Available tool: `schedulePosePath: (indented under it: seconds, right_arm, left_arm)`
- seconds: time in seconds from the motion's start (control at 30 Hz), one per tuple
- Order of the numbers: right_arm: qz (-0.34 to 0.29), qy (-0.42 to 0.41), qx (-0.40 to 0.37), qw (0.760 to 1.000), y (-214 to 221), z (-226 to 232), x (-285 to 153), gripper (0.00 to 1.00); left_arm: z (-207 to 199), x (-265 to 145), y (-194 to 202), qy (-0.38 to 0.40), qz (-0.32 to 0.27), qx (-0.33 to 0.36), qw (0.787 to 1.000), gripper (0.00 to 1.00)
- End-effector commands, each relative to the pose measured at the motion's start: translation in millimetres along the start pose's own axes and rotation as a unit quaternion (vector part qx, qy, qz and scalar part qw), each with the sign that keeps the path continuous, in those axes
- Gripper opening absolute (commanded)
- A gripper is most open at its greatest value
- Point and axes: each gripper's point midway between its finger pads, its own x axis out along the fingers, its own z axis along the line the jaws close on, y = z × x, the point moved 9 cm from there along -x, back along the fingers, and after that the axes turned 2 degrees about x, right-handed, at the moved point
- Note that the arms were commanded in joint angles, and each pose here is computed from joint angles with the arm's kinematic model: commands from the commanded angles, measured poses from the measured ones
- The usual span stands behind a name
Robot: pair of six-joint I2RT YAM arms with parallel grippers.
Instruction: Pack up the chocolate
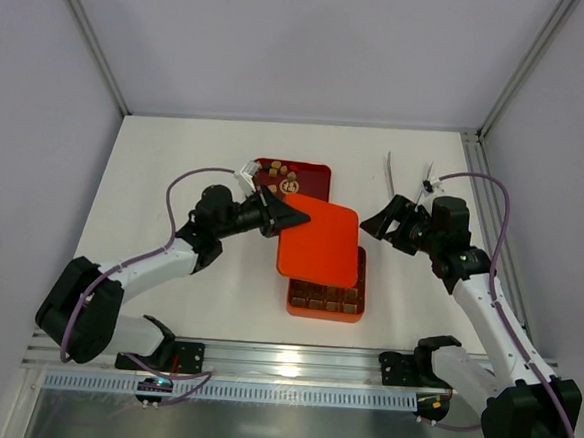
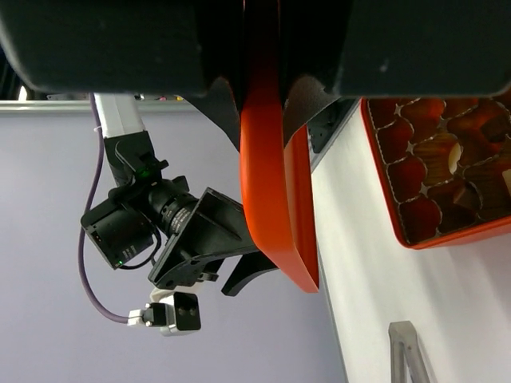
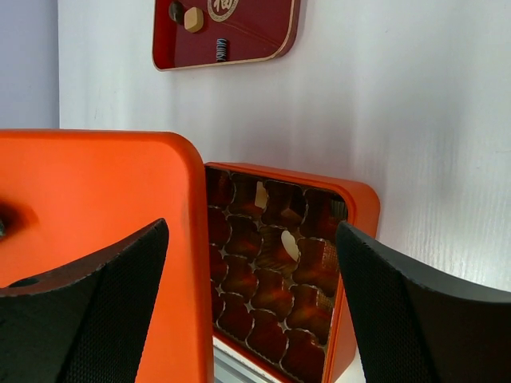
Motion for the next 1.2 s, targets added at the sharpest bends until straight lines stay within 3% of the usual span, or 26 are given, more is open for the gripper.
schedulePosePath:
  seconds: [0.0, 0.67, 1.17]
  right_arm:
    - [-0.037, -0.013, -0.014, 0.999, -5.3, 1.6, -0.8, 0.85]
    - [-0.023, 0.008, 0.006, 1.000, 26.9, -29.8, 13.8, 0.85]
    - [-0.018, 0.019, 0.007, 1.000, 37.2, -40.9, 17.9, 0.85]
  left_arm:
    - [-5.3, 3.5, -1.0, 0.058, 0.012, 0.012, 0.998, 0.00]
    - [58.1, 24.9, 22.4, 0.031, 0.049, -0.015, 0.998, 0.00]
    - [79.1, 30.1, 30.5, 0.039, 0.051, -0.033, 0.997, 0.00]
